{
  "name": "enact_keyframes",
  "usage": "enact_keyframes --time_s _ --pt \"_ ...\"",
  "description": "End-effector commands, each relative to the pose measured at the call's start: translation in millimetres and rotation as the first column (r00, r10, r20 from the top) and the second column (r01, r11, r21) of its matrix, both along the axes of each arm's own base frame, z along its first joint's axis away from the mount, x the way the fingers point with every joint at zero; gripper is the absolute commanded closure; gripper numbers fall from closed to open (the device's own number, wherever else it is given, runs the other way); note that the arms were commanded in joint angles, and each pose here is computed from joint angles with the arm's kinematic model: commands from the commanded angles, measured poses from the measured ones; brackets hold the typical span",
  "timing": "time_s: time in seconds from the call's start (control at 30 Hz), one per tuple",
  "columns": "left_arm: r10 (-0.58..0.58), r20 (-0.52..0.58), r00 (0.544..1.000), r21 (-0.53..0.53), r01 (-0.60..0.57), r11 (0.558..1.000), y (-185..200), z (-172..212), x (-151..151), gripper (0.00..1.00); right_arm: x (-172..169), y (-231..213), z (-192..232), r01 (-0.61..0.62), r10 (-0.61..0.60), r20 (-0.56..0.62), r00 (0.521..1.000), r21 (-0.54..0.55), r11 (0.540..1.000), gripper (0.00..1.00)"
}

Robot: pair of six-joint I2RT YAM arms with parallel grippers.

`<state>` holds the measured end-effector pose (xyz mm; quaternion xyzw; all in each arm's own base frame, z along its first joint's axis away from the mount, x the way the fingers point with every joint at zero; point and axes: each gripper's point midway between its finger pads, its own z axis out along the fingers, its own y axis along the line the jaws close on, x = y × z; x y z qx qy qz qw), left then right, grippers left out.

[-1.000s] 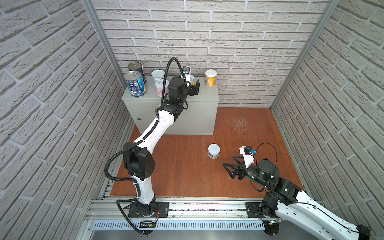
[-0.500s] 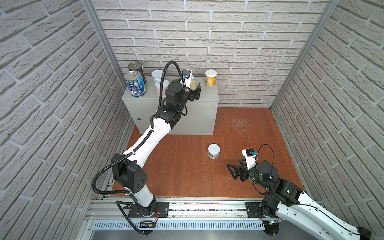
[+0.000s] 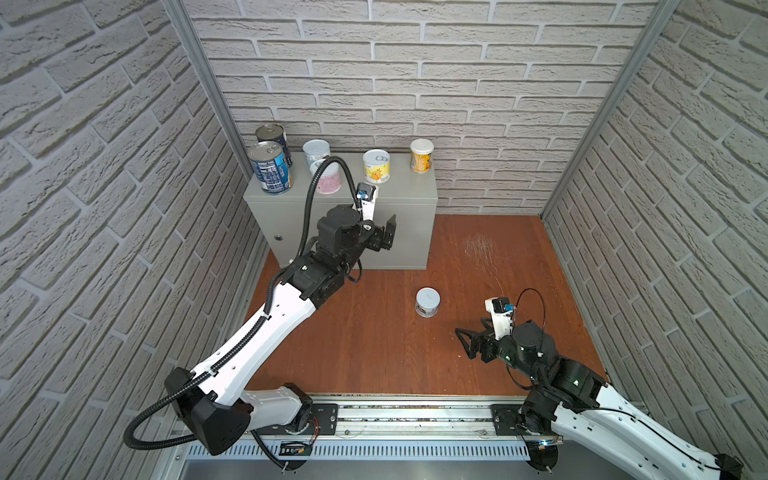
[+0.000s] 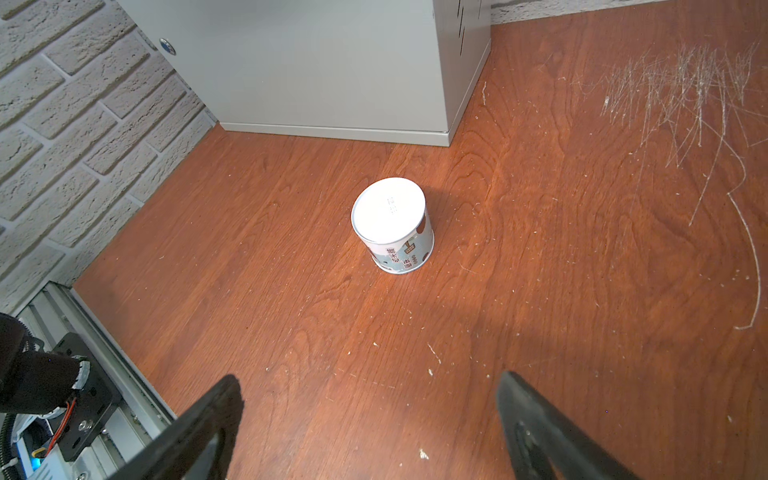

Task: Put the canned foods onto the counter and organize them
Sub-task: 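Pull the left gripper back and reach it down to the white-lidded floor can, then close the left gripper on the white-lidded can and lift it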

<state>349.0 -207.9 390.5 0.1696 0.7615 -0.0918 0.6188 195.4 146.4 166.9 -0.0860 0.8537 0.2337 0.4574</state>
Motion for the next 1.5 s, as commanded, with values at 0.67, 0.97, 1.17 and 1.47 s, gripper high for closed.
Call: enact_keyframes --time_s 0.67,0.97,1.17,1.47 --pt "-0.215 -0.382 0.899 0.085 0.266 0.96 -133 -199 -24 0.15 0 -6 -11 0.017 -0.017 0.018 1.0 -0.01 1.0 0.03" --pt "-0.204 -0.492 0.846 0.15 0.313 0.938 -166 -245 -33 0.08 -3 -12 -11 0.031 -0.031 0.03 0.999 -0.007 0.999 0.03" --pt "-0.187 -0.517 0.835 0.157 0.308 0.938 -171 -263 -30 0.11 -6 -17 -10 0.04 -0.04 0.04 0.998 -0.01 0.999 0.03" --pt "-0.168 -0.567 0.807 0.177 0.318 0.932 -176 -287 -29 0.17 -6 -21 -11 0.054 -0.053 0.037 0.998 -0.017 0.998 0.02"
